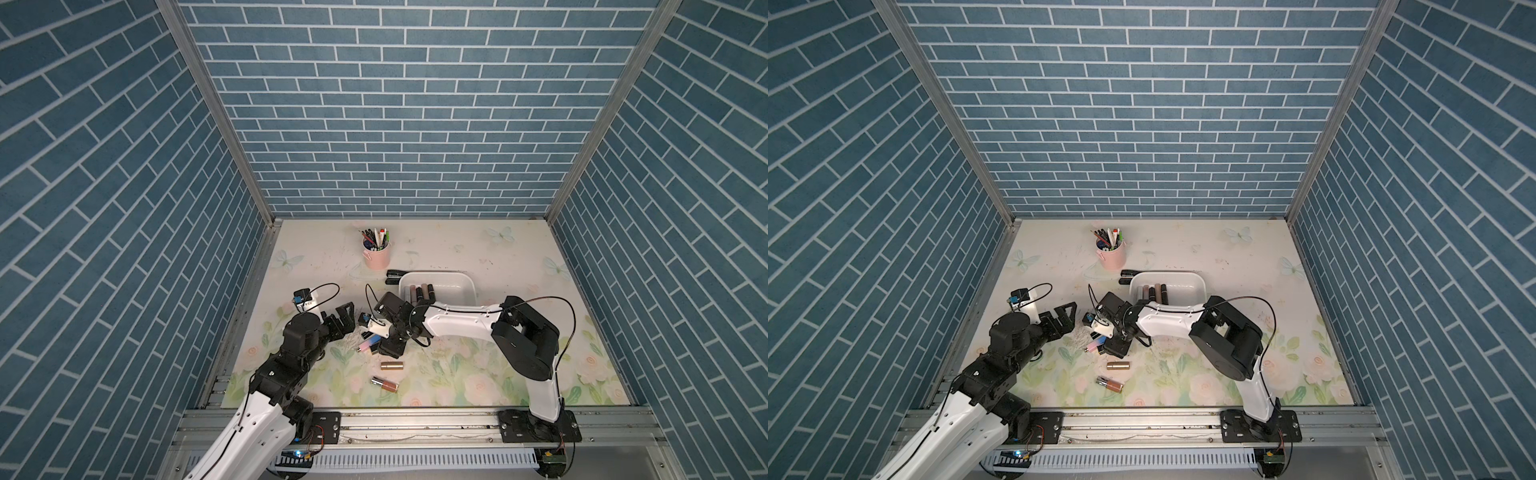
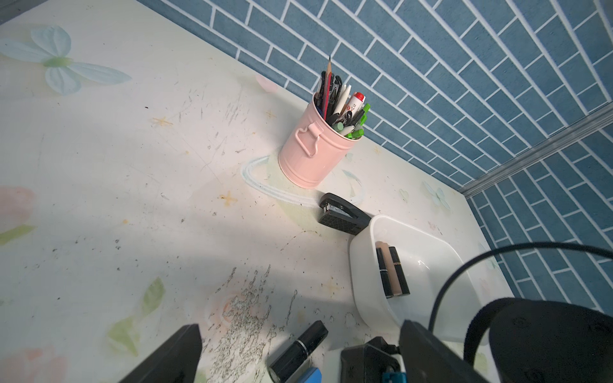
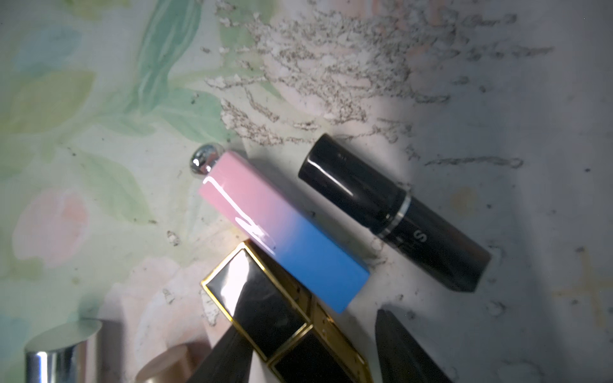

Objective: Put the lipstick into the storage box
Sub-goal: Pick up the lipstick at the center of the board, then place the lipstick in the storage box, then pick up the lipstick at the center of the board, then place the lipstick in the storage box.

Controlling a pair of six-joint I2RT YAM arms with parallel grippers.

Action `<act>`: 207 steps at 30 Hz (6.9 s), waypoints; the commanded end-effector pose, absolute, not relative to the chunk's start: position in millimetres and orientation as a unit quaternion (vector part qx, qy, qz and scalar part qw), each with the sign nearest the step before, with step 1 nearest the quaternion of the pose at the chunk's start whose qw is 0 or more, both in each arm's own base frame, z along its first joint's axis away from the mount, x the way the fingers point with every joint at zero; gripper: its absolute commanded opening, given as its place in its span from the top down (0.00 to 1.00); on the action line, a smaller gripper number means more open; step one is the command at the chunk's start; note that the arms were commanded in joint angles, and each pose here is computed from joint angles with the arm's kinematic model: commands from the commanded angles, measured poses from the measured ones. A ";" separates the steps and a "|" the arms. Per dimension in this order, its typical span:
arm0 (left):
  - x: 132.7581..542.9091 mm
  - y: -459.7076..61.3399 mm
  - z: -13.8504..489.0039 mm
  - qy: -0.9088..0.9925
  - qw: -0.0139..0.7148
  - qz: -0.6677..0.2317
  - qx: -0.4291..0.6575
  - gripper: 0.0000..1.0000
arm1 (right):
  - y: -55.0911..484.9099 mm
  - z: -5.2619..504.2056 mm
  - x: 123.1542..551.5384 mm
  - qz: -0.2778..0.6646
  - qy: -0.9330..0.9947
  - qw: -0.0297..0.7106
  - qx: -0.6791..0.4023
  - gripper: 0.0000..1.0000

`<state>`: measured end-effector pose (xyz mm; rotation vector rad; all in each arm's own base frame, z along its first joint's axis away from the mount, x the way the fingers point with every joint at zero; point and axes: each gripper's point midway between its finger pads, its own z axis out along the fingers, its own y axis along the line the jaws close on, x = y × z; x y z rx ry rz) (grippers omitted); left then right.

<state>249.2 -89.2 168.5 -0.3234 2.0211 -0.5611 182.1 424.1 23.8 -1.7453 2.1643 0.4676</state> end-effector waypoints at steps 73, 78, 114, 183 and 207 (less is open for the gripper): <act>268.3 -99.6 169.7 0.839 0.484 -0.223 -0.114 0.00 | 238.7 58.6 350.9 0.145 0.948 0.268 -0.096 0.76; 269.2 -106.3 162.3 0.846 0.470 -0.231 -0.105 0.00 | 242.6 45.7 354.6 0.153 0.950 0.253 -0.100 0.76; 278.3 -80.4 202.5 0.819 0.498 -0.211 -0.193 0.00 | 427.2 134.2 350.7 0.220 0.856 0.295 -0.362 0.47; 251.1 -67.3 228.1 0.805 0.531 -0.208 -0.164 0.00 | 479.5 186.8 372.0 0.318 0.833 0.319 -0.322 0.86; 280.4 -169.1 171.6 0.850 0.413 -0.328 -0.006 0.00 | 228.0 107.4 350.7 0.162 0.937 0.298 -0.080 0.84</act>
